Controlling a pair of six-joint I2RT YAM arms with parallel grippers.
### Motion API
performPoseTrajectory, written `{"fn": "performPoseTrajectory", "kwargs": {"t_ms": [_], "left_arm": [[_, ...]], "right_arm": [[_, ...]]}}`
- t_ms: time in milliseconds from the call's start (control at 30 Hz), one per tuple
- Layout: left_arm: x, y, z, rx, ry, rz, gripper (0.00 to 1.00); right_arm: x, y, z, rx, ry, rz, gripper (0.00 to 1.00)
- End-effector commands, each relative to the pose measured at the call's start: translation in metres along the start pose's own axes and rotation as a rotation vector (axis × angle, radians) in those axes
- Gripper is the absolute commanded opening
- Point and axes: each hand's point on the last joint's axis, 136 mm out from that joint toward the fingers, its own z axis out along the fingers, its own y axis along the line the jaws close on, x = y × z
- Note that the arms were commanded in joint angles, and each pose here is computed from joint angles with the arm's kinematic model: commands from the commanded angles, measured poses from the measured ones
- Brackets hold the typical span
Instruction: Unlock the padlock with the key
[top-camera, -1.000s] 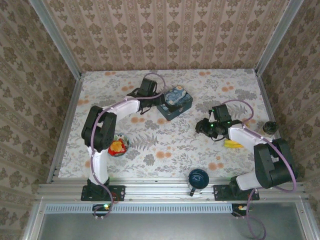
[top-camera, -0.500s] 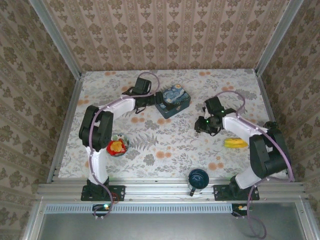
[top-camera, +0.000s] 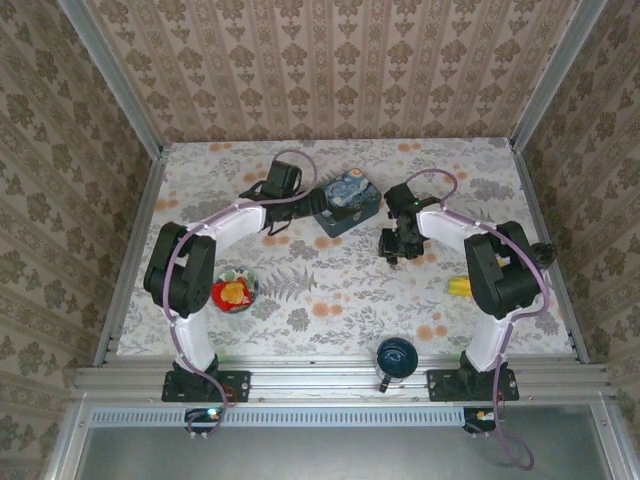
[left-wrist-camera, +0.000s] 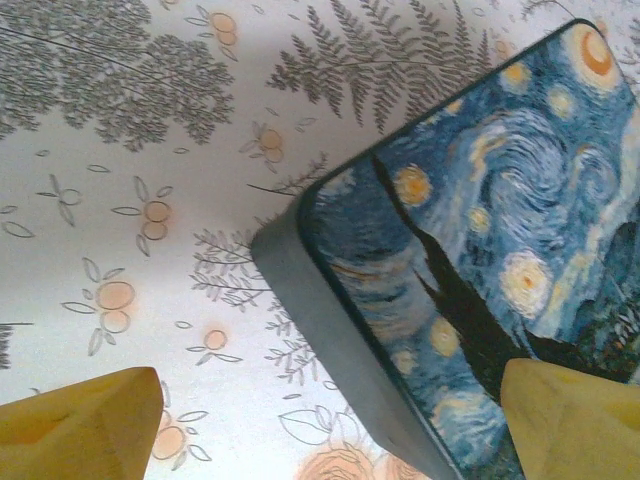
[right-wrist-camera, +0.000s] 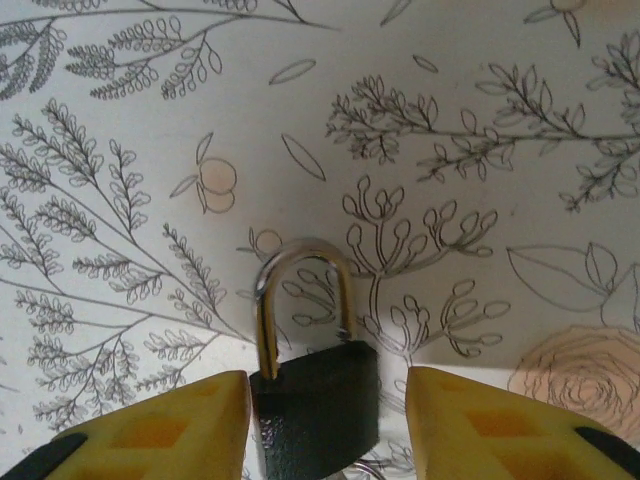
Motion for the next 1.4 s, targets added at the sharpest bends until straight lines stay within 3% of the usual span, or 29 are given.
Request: {"fn": "performPoseTrajectory", "kwargs": {"t_ms": [0, 167, 400, 600, 800, 1033, 1200, 1367], "left_arm": [[0.002, -0.009, 0.002, 0.032, 0.008, -0.011, 0.88], [0.005, -0.014, 0.007, 0.047, 0.018, -0.013, 0.83], [0.008, -0.019, 0.010, 0.050, 0.033, -0.007, 0.77], [0.011, -0.022, 0.014, 0.051, 0.044, 0.001, 0.76], [0.009, -0.024, 0.016, 0.056, 0.044, -0.002, 0.76], [0.006, -0.030, 0.024, 0.076, 0.055, -0.003, 0.72], [0.004, -0.033, 0.029, 0.087, 0.060, 0.005, 0.69], [0.003, -0.036, 0.031, 0.103, 0.056, 0.008, 0.68]], "right_arm": [[-0.006, 0.002, -0.004, 0.024, 0.002, -0.033, 0.54], [-0.024, 0.014, -0.019, -0.027, -0.057, -0.056, 0.63], [-0.088, 0.016, -0.044, -0.128, -0.219, -0.003, 0.70], [-0.141, 0.024, -0.057, -0.236, -0.344, 0.011, 0.72], [-0.172, 0.040, -0.040, -0.294, -0.343, -0.011, 0.69], [-0.175, 0.053, -0.027, -0.346, -0.309, -0.012, 0.56], [-0.150, 0.060, -0.034, -0.381, -0.292, 0.000, 0.44], [-0.121, 0.063, -0.038, -0.424, -0.274, 0.047, 0.42]]}}
